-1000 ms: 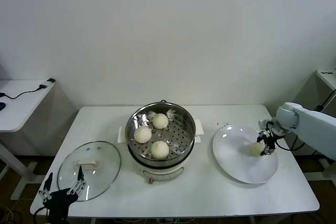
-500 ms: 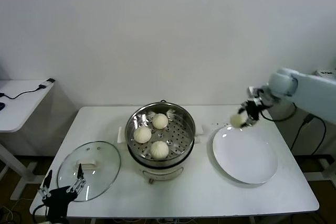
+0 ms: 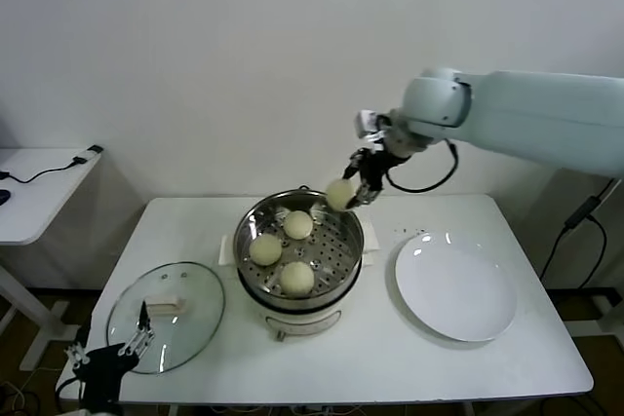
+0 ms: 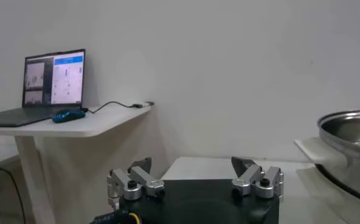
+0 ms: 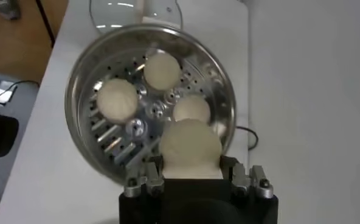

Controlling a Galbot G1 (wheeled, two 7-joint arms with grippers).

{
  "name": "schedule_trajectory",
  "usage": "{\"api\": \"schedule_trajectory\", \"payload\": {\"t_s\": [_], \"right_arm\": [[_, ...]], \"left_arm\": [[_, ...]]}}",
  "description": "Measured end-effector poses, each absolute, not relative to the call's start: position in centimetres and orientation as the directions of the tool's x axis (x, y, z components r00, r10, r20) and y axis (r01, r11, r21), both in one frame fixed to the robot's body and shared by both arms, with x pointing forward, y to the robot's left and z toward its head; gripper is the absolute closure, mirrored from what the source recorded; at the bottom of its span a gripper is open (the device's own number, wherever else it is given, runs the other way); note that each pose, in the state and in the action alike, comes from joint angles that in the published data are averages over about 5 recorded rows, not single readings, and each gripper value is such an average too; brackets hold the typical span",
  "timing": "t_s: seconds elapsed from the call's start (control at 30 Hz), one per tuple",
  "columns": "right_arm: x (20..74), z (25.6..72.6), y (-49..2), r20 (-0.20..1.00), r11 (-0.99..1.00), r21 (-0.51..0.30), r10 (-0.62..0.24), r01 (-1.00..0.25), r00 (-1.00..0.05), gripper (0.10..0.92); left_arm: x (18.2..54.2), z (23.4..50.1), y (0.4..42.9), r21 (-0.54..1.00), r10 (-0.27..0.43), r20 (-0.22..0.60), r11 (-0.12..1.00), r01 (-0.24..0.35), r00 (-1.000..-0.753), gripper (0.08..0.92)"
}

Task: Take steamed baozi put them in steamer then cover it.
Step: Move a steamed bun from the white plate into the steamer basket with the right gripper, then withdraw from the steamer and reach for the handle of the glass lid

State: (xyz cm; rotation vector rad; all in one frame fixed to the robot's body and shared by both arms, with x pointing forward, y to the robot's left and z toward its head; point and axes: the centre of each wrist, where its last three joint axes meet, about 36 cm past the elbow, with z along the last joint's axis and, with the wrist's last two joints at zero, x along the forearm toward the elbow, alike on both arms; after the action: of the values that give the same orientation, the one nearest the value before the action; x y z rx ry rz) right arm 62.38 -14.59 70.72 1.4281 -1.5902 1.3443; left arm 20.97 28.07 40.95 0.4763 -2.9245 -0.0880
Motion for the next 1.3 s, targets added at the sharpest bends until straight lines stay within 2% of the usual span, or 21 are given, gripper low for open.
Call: {"api": "schedule_trajectory", "payload": {"t_s": [0.2, 0.5, 0.9, 1.0, 1.17, 1.3], "right_arm": [[61.9, 66.7, -12.0, 0.931, -0.111, -0.252, -0.300, -0.961, -0.209, 0.403], [61.9, 61.7, -11.1, 0.948, -0.110, -0.233, -0.248, -0.966, -0.200, 0.403], [61.8, 58.8, -10.2, 0.953, -0.120, -0.236, -0.220, -0.964, -0.206, 0.387], [61.9, 58.7, -10.3, 0.953, -0.121, -0.241, -0.217, -0.963, -0.211, 0.353], [62.4, 59.3, -10.6, 0.947, -0.116, -0.249, -0.236, -0.961, -0.217, 0.233], [62.9, 60.7, -11.0, 0.937, -0.109, -0.257, -0.269, -0.960, -0.220, 0.203]], "left_arm": [[20.9, 41.0, 28.3, 0.093, -0.326, 0.162, 0.945, -0.314, -0.932, 0.177], [21.1, 41.1, 28.4, 0.092, -0.329, 0.158, 0.944, -0.318, -0.931, 0.177], [21.0, 41.1, 28.5, 0.092, -0.333, 0.158, 0.942, -0.322, -0.929, 0.177], [20.9, 41.1, 28.5, 0.091, -0.336, 0.158, 0.941, -0.325, -0.929, 0.177], [20.9, 41.1, 28.5, 0.089, -0.337, 0.158, 0.941, -0.327, -0.928, 0.177], [20.9, 41.1, 28.5, 0.089, -0.338, 0.157, 0.941, -0.327, -0.928, 0.177]]}}
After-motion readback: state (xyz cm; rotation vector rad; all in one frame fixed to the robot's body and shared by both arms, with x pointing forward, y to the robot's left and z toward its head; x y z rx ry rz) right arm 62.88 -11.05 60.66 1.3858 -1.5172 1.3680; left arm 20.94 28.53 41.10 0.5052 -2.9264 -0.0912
